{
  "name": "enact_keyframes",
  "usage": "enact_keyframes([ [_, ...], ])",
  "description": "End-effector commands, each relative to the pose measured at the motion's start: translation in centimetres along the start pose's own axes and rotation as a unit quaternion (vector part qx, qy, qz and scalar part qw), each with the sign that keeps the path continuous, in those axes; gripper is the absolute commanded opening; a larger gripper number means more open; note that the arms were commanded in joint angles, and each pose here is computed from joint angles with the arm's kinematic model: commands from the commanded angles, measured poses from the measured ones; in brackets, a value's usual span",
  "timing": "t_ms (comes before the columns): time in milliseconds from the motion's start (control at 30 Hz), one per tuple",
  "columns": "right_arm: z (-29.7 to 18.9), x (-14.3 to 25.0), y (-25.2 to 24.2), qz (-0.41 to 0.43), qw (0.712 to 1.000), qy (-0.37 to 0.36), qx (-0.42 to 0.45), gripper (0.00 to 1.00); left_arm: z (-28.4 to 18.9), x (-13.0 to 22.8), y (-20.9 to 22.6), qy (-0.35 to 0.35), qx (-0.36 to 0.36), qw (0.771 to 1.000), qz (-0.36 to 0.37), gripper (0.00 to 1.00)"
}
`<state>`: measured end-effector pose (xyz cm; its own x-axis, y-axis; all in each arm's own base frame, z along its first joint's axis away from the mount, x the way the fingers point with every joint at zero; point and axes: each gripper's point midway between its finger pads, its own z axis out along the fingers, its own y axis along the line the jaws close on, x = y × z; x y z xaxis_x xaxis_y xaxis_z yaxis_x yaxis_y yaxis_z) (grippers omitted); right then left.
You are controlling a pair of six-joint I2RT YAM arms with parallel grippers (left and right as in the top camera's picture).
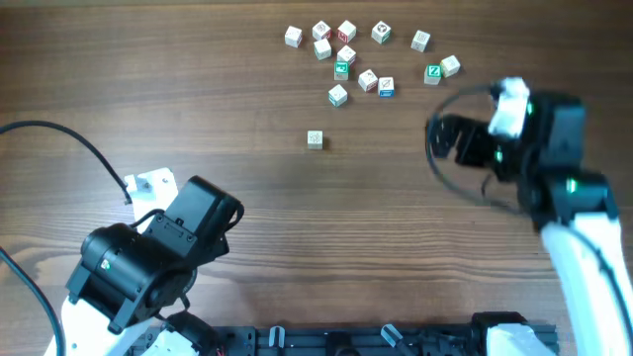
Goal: Form a horizontal line
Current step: 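Reach the right gripper to the leaf-picture block in the cluster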
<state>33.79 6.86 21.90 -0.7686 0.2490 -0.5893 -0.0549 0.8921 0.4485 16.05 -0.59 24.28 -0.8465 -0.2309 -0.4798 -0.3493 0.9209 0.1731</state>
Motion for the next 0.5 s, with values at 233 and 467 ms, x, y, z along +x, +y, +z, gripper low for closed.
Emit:
enact_keyframes([
  [233,2.7,-3.7,2.0,-0.018,0.999,-0.004,-0.042,0.99,0.1,-0.2,0.3,-0.006,-0.007,1.0,-0.007,1.0],
  [467,8.5,-3.5,0.6,-0.091,0.992,0.057,0.072,0.99,0.1,-0.2,0.3,-0.006,-0.007,1.0,-0.007,1.0],
])
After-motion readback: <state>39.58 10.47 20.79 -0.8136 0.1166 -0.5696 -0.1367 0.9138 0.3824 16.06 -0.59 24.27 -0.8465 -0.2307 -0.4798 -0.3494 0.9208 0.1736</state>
